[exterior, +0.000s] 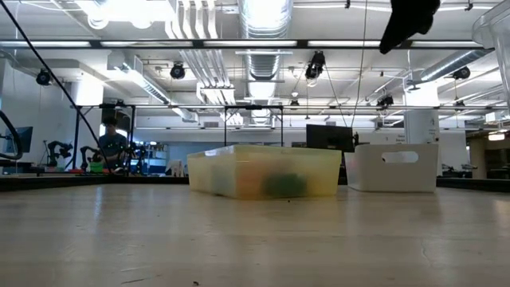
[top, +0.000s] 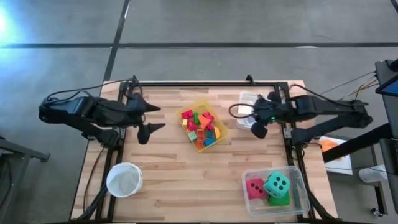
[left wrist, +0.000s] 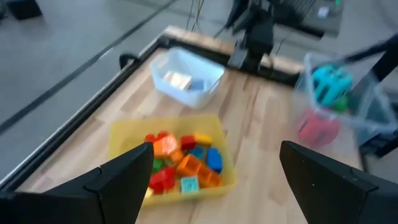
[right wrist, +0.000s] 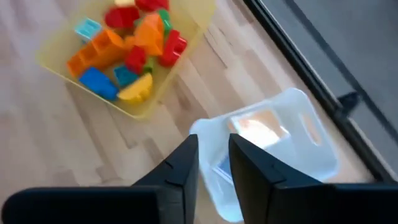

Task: Pick & Place Toys
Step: Return to Home Position

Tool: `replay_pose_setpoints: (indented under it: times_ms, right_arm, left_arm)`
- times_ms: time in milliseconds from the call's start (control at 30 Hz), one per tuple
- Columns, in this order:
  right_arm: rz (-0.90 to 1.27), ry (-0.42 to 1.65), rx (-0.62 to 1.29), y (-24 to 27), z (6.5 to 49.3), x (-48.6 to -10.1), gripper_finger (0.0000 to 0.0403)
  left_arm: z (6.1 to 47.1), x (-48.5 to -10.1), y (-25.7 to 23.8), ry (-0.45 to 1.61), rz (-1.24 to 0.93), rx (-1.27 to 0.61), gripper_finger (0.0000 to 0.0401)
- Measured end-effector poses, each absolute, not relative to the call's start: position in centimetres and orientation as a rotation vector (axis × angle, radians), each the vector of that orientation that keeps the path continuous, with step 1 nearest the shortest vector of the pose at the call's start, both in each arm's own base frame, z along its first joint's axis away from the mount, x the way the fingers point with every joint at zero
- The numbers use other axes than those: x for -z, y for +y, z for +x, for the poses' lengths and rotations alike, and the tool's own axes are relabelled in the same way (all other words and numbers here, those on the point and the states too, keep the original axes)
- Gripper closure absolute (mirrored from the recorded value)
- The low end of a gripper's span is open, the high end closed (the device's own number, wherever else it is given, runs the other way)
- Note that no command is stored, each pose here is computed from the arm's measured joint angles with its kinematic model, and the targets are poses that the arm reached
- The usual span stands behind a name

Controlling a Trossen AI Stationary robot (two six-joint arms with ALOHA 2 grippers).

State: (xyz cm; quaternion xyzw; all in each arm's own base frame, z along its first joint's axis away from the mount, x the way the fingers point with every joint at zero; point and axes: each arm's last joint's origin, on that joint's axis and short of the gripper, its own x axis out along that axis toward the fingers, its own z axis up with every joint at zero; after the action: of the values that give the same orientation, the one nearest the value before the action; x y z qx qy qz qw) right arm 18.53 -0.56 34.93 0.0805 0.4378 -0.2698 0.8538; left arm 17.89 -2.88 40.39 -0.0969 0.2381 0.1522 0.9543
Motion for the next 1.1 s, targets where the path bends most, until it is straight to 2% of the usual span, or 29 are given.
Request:
replay_pose_setpoints:
  times_ms: [67,200,367,633,933,1100]
  right_arm:
    - [0.211,0.847,0.523,-0.5,17.5,-34.6,0.0309]
    - [0.288,0.670,0.276,0.1,16.0,-34.1,0.0288]
    - [0.319,0.441,0.043,0.6,14.5,-33.1,0.0263]
    - [0.219,0.320,-0.041,0.6,12.7,-30.9,0.0224]
    - [0.155,0.175,-0.160,0.9,12.0,-27.9,0.0190]
    - [0.160,0.169,-0.161,0.9,11.5,-26.1,0.0186]
  left_arm:
    - [17.7,-40.7,-2.9,0.431,-0.197,-0.291,0.0050]
    - [17.4,-39.6,-3.0,0.358,-0.161,-0.190,0.0050]
    - [16.5,-36.3,-2.8,0.304,-0.173,-0.174,0.0050]
    - [14.3,-31.3,-2.6,0.126,-0.183,-0.018,0.0050]
    - [12.6,-26.5,-2.1,0.021,-0.210,-0.043,0.0050]
    - [12.5,-23.8,-2.1,0.051,-0.202,-0.050,0.0050]
